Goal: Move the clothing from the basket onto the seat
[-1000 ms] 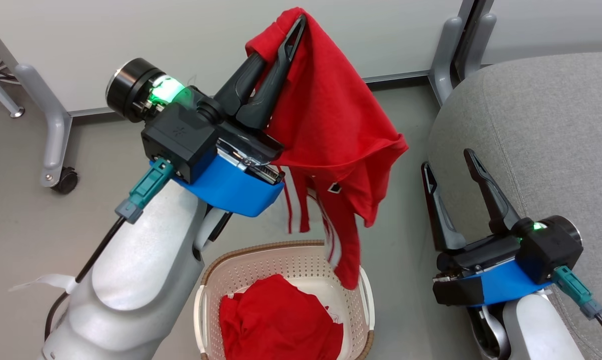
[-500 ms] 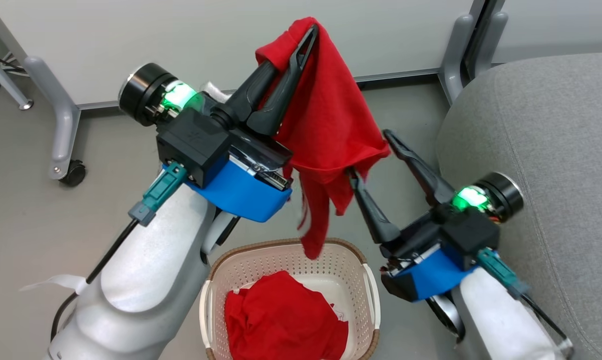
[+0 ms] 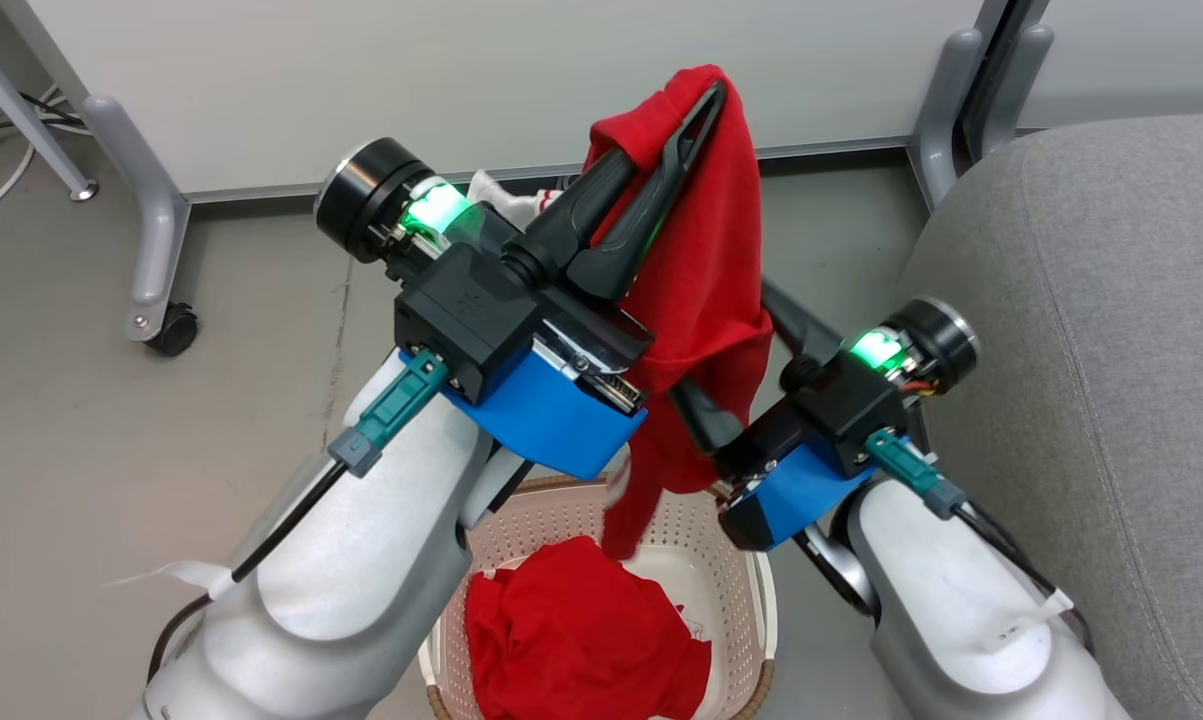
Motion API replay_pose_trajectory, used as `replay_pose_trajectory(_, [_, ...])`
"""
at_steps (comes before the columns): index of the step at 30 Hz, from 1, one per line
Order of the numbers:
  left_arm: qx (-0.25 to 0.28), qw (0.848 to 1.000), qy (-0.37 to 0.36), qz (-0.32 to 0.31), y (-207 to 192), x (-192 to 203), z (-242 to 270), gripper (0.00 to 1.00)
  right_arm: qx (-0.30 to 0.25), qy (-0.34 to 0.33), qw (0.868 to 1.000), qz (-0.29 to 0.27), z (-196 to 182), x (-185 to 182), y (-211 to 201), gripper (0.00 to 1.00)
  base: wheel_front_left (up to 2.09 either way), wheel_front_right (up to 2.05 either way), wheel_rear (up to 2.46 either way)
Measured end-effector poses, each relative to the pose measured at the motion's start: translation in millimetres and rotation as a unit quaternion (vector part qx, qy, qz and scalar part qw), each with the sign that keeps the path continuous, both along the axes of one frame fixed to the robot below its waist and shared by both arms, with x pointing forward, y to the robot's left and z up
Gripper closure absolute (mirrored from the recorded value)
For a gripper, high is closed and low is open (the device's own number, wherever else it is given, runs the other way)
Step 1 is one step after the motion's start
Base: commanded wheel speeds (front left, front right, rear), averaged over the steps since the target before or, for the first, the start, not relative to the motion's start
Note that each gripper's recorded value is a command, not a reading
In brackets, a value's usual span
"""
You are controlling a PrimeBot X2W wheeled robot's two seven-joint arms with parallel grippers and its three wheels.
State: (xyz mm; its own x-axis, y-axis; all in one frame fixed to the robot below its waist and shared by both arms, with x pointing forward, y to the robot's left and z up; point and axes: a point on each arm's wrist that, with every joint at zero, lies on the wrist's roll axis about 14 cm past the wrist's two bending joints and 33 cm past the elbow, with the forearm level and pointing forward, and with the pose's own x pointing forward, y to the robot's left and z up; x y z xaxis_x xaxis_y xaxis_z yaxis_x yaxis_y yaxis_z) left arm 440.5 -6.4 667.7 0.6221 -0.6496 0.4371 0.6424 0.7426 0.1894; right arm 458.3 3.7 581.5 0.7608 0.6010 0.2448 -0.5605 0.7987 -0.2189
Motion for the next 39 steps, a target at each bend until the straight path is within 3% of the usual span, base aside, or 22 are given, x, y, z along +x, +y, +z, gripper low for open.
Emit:
replay_pose_trajectory(1, [0.0, 1.0, -0.001, -0.001, -1, -1, 0, 1.0, -0.005, 0.015, 1.0, 0.002, -10, 0, 2, 0.51, 0.0, 0.0, 0.0])
replay_pose_trajectory(2, [0.0, 1.0, -0.001, -0.002, -1, -2, 1, 1.0, -0.007, 0.023, 1.0, 0.006, -15, -1, 4, 0.83, 0.0, 0.0, 0.0])
replay_pose_trajectory(3, [0.0, 1.0, -0.001, -0.002, -1, -2, 1, 1.0, -0.003, 0.029, 1.0, 0.009, -17, -2, 6, 1.0, 0.0, 0.0, 0.0])
replay_pose_trajectory(24, [0.008, 1.0, 0.006, -0.002, -1, -1, -6, 0.97, 0.027, 0.033, 0.999, 0.0, -8, 0, 1, 1.0, 0.0, 0.0, 0.0])
replay_pose_trajectory(25, [0.007, 1.0, 0.008, -0.002, -1, -1, -6, 0.6, 0.029, 0.033, 0.999, 0.0, -8, 0, 1, 1.0, 0.0, 0.0, 0.0])
replay_pose_trajectory(26, [0.003, 1.0, 0.014, -0.003, -1, 0, -8, 0.0, 0.032, 0.034, 0.999, -0.001, -8, 0, 0, 1.0, 0.0, 0.0, 0.0])
replay_pose_trajectory(39, [0.023, 0.998, 0.057, -0.005, 0, 6, -39, 0.0, 0.069, 0.032, 0.996, -0.042, 1, 13, -27, 1.0, 0.0, 0.0, 0.0])
